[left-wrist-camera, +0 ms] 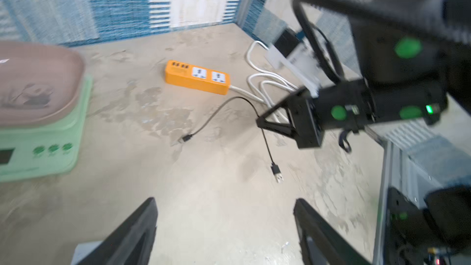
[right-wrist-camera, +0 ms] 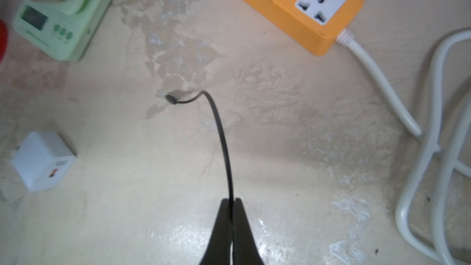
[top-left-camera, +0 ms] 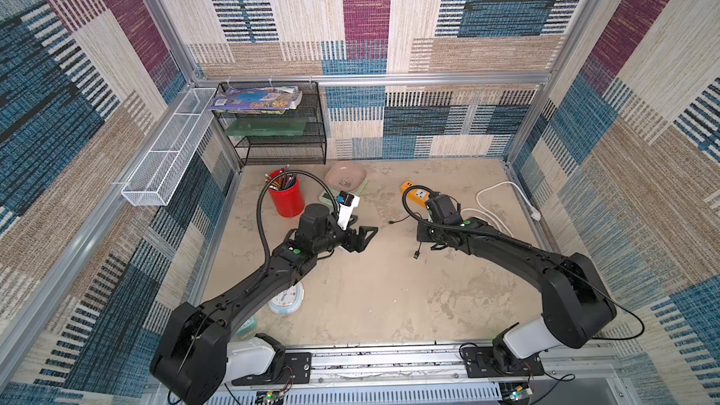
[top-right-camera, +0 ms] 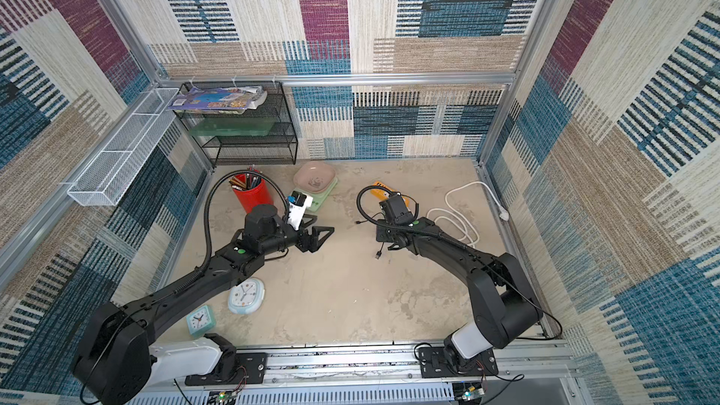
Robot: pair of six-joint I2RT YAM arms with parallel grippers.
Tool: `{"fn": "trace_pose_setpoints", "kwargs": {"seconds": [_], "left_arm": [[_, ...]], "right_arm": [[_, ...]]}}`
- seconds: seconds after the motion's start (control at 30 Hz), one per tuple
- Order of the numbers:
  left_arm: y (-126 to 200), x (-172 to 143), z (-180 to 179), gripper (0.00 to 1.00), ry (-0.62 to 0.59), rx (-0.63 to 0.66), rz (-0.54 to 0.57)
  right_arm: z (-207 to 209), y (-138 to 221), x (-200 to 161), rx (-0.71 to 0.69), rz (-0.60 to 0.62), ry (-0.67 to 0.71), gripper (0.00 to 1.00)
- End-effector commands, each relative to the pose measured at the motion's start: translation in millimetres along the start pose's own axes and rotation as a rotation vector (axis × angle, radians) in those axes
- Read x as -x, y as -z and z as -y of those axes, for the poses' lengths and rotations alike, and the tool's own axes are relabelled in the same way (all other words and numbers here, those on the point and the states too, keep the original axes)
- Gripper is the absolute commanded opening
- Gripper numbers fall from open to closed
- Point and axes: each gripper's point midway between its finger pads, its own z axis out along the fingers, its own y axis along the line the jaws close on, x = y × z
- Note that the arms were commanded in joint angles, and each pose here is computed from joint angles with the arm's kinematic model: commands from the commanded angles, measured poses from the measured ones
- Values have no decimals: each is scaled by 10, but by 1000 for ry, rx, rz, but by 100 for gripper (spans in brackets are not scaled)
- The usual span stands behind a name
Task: Charge the electronic scale
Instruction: Pick up the charging cable from the center of the board.
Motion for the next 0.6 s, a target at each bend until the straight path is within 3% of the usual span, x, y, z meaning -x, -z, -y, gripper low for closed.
{"fn": "trace_pose_setpoints", "kwargs": {"seconds": [0.0, 0.23, 0.37, 0.57], "left_arm": [[2, 51, 344, 82, -271, -92, 62], [-155, -262, 937, 74, -641, -203, 63], [-330, -389, 1096, 72, -810, -159, 28], [-522, -386, 1189, 66, -959, -68, 32]], "right_arm": [[-53, 149, -32, 37, -57, -38, 0], [-223, 418, 67, 140, -100, -100, 0], [-314, 551, 85, 187, -117, -117, 0], [-377, 641, 74, 227, -135, -125, 0]]}}
